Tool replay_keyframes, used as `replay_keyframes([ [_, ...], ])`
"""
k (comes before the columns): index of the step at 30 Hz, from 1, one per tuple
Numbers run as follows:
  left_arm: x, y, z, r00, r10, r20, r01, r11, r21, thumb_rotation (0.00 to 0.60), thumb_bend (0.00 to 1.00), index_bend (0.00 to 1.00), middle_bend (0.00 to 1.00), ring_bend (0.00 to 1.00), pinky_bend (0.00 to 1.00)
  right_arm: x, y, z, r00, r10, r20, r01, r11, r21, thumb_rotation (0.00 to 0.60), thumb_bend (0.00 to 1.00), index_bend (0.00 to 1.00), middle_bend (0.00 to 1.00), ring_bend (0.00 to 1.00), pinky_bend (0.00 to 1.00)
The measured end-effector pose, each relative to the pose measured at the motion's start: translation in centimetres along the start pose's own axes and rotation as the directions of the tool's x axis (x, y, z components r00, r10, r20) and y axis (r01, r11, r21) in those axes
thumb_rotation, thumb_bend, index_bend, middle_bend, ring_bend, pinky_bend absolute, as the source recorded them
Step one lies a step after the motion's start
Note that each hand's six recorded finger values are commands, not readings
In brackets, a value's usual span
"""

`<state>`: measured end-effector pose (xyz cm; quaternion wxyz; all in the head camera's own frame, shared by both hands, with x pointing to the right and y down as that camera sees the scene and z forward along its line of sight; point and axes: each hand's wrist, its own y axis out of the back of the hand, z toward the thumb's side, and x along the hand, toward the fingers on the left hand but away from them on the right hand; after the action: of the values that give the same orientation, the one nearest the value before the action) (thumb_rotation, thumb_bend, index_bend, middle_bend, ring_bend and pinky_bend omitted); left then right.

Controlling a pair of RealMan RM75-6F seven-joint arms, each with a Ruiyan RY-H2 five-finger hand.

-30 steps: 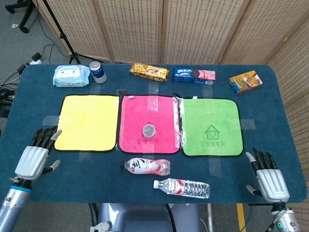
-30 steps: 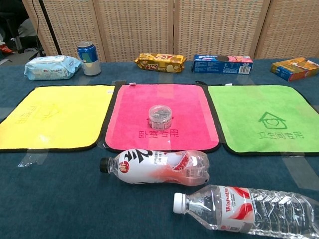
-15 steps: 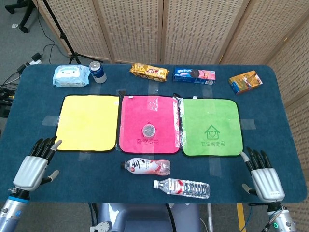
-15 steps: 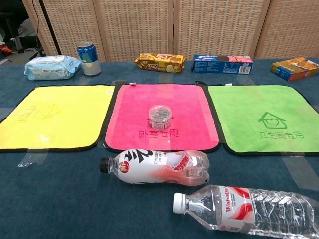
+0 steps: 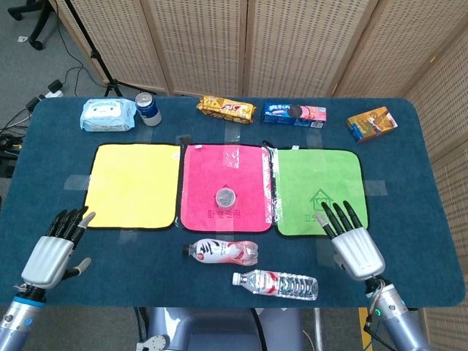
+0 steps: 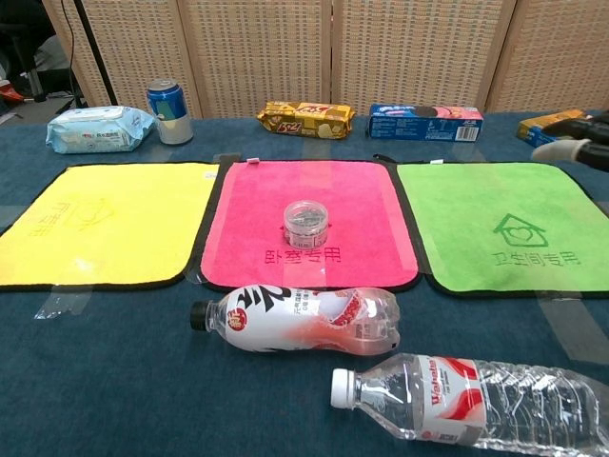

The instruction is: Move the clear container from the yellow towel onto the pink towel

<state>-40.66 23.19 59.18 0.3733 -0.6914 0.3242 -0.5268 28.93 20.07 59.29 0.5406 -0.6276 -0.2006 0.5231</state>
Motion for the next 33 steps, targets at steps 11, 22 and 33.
replay_keyframes([
  [11,0.2,0.2,-0.5,1.0,0.003,-0.008,-0.003,0.999,-0.032,0.6,0.22,0.0,0.0,0.0,0.0,-4.8,1.1,6.3,0.974,-0.002,-0.224,0.062,0.964,0.26,0.6,0.24,0.12,0.0,0.0,0.03],
  [22,0.4,0.4,-1.0,1.0,0.005,-0.018,-0.006,0.998,-0.055,0.6,0.22,0.0,0.0,0.0,0.0,-8.7,1.4,9.9,0.947,0.022,-0.321,0.119,0.903,0.413,0.6,0.26,0.12,0.0,0.0,0.03],
  [33,0.6,-0.1,-1.5,0.999,-0.019,-0.029,0.017,0.997,-0.073,0.6,0.22,0.0,0.0,0.0,0.0,-11.5,-0.4,12.7,0.946,0.061,-0.318,0.109,0.865,0.491,0.6,0.22,0.12,0.0,0.0,0.03],
])
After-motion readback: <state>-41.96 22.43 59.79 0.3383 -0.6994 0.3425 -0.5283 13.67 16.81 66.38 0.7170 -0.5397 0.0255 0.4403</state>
